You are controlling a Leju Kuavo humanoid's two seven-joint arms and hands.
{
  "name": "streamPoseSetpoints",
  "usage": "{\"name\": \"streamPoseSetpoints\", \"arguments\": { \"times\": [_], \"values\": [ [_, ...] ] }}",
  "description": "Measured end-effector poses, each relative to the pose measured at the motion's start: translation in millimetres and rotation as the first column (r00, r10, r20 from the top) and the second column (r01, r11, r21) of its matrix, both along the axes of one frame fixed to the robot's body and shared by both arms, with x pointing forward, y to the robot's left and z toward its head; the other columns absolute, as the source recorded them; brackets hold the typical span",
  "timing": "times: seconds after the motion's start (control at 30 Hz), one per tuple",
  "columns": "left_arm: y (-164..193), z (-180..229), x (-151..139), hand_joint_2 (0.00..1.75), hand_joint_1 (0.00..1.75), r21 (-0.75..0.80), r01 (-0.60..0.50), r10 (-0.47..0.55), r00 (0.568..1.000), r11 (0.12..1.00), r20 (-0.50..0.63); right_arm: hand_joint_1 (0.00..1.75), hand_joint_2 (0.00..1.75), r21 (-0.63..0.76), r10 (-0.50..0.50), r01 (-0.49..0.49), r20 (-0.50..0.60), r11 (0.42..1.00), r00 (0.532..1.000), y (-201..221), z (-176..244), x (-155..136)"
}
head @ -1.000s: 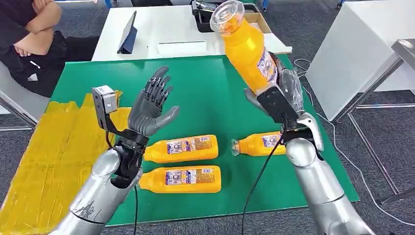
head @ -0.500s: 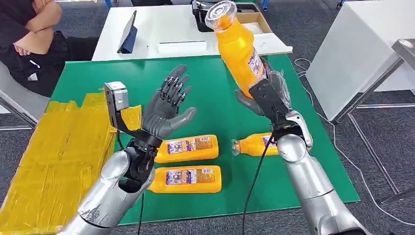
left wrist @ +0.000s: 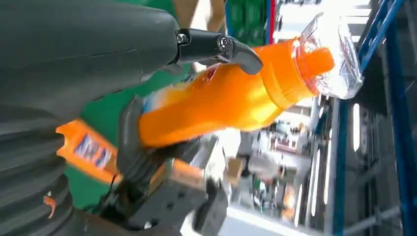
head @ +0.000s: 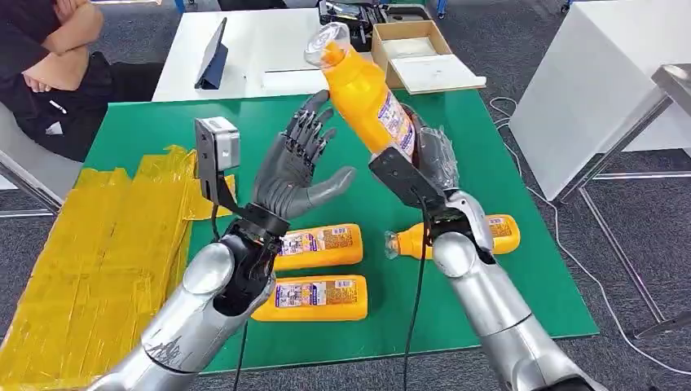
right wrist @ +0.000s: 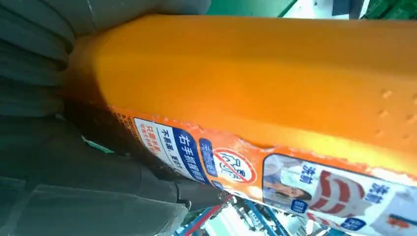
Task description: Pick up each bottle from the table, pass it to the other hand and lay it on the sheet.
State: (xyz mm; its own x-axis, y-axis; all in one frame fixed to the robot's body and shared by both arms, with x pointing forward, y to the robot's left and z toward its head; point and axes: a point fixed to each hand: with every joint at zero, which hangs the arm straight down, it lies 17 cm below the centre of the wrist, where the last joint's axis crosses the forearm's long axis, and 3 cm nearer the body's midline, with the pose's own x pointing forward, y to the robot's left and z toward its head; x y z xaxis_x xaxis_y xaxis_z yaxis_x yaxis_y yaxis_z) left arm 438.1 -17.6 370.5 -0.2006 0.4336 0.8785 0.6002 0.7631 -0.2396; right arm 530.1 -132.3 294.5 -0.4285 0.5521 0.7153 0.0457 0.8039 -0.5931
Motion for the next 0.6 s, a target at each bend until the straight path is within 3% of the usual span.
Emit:
{"name": "streamPoseSetpoints", "arguments": {
  "times": [0.33, 0.6],
  "values": [
    [39.0, 26.7, 40.1, 1.75, 0.0, 0.035, -0.208, 0.204, 0.976, 0.978, 0.081, 1.75, 1.75, 0.055, 0.037, -0.036, -0.02, 0.998, 0.999, 35.3, 4.0, -4.5],
    [43.0, 31.1, 46.4, 1.75, 0.0, 0.034, -0.218, 0.216, 0.975, 0.975, 0.061, 1.75, 1.75, 0.006, 0.05, -0.051, 0.019, 0.999, 0.999, 44.0, 9.3, -2.8]
  ]
}}
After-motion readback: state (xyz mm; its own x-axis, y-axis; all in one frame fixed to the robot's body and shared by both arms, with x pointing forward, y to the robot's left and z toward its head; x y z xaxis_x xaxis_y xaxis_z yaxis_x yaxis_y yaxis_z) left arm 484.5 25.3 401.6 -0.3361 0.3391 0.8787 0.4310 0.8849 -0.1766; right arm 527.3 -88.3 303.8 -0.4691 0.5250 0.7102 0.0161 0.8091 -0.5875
